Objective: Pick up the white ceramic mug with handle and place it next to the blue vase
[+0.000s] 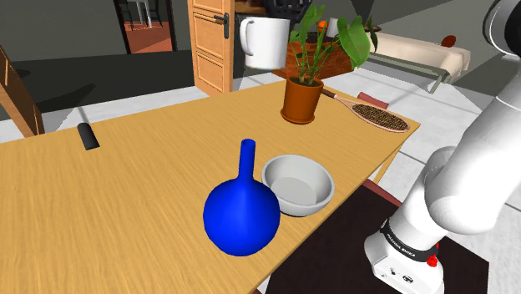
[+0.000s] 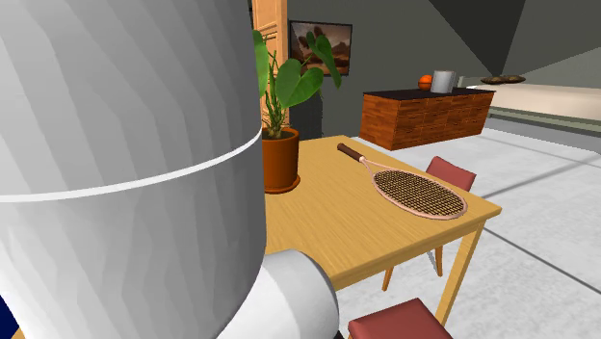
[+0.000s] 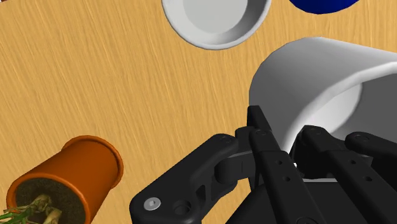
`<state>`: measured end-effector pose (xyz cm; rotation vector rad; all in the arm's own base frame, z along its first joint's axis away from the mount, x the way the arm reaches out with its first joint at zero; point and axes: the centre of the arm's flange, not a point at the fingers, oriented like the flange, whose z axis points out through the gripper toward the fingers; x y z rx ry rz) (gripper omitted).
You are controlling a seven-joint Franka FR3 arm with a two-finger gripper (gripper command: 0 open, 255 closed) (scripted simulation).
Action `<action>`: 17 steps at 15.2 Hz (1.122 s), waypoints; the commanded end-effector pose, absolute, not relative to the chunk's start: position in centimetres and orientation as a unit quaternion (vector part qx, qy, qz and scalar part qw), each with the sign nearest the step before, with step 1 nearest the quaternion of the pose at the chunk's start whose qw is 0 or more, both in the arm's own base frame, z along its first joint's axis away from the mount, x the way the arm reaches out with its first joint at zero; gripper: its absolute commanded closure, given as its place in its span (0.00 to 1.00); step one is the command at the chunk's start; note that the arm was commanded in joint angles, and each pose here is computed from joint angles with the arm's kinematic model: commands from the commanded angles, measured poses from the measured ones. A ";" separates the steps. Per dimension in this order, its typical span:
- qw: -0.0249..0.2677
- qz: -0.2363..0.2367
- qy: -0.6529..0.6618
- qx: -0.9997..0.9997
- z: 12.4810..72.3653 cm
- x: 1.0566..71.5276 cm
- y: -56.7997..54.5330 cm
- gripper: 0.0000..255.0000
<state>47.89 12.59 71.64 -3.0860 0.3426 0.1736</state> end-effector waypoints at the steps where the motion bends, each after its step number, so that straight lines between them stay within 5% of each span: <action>1: 0.016 0.056 0.111 -0.992 71.6 47.9 15.3 1.00; 17: 0.016 0.056 0.111 -0.992 66.9 49.0 23.4 1.00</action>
